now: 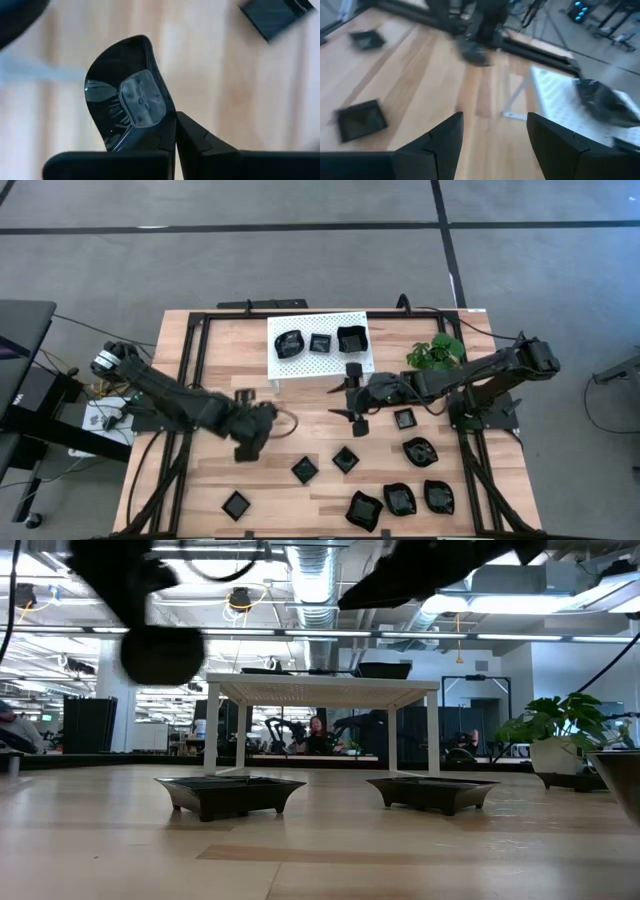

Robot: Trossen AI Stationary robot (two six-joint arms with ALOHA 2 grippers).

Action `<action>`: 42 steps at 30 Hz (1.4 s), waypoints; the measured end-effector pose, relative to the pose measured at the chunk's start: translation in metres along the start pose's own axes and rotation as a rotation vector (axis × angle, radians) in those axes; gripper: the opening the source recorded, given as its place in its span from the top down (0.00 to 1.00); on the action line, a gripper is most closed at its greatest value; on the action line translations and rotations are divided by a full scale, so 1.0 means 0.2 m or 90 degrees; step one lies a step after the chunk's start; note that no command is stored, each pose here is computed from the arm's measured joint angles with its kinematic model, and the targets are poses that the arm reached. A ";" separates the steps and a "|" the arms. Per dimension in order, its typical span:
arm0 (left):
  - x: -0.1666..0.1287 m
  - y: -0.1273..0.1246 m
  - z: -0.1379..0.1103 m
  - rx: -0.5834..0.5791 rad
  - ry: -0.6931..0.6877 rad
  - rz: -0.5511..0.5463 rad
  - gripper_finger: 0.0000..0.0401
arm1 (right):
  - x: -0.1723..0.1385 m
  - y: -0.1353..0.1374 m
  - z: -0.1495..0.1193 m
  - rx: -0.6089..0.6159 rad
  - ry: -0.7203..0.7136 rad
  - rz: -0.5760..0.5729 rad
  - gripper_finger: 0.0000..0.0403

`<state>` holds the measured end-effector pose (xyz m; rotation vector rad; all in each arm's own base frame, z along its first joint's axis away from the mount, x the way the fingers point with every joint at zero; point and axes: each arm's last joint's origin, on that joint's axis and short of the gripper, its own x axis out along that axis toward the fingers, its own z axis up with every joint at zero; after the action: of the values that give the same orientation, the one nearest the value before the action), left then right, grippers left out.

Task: Pick & Place Mini shaped plates
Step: Stack the leaf-shaped plate on top of the leaf-shaped plate on the shelf

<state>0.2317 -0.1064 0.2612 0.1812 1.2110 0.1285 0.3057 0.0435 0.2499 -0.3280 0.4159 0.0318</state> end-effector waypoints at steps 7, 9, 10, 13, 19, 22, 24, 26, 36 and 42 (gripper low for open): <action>-0.08 0.25 0.17 0.035 -0.058 0.095 0.99 | -0.08 0.09 0.03 0.021 0.011 0.031 0.47; -0.07 0.34 0.20 -0.008 -0.070 0.132 0.99 | -0.10 0.10 0.04 0.056 0.008 0.031 0.47; -0.06 0.39 0.22 -0.034 -0.076 0.146 0.99 | -0.11 0.11 0.04 0.069 0.013 0.033 0.47; -0.04 0.53 0.26 -0.108 -0.109 0.169 0.98 | -0.12 0.12 0.04 0.098 0.021 0.041 0.47; -0.02 0.67 0.30 -0.184 -0.157 0.153 0.98 | -0.11 0.15 0.00 0.134 0.076 0.055 0.47; -0.02 0.71 0.31 -0.234 -0.186 0.148 0.98 | -0.12 0.16 -0.02 0.160 0.104 0.056 0.47; -0.02 0.74 0.32 -0.283 -0.199 0.151 0.98 | -0.12 0.16 -0.03 0.178 0.112 0.054 0.47; -0.01 0.78 0.31 -0.308 -0.195 0.159 0.98 | -0.12 0.16 -0.03 0.186 0.111 0.054 0.47; 0.00 0.87 0.29 -0.450 -0.206 0.167 0.97 | -0.12 0.16 -0.03 0.190 0.111 0.053 0.47; 0.01 0.88 0.30 -0.488 -0.222 0.161 0.97 | -0.12 0.16 -0.03 0.190 0.111 0.053 0.47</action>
<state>0.2888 0.0616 0.3163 -0.3077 0.7211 0.7368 0.2793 0.0724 0.2450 -0.0188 0.5984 0.0225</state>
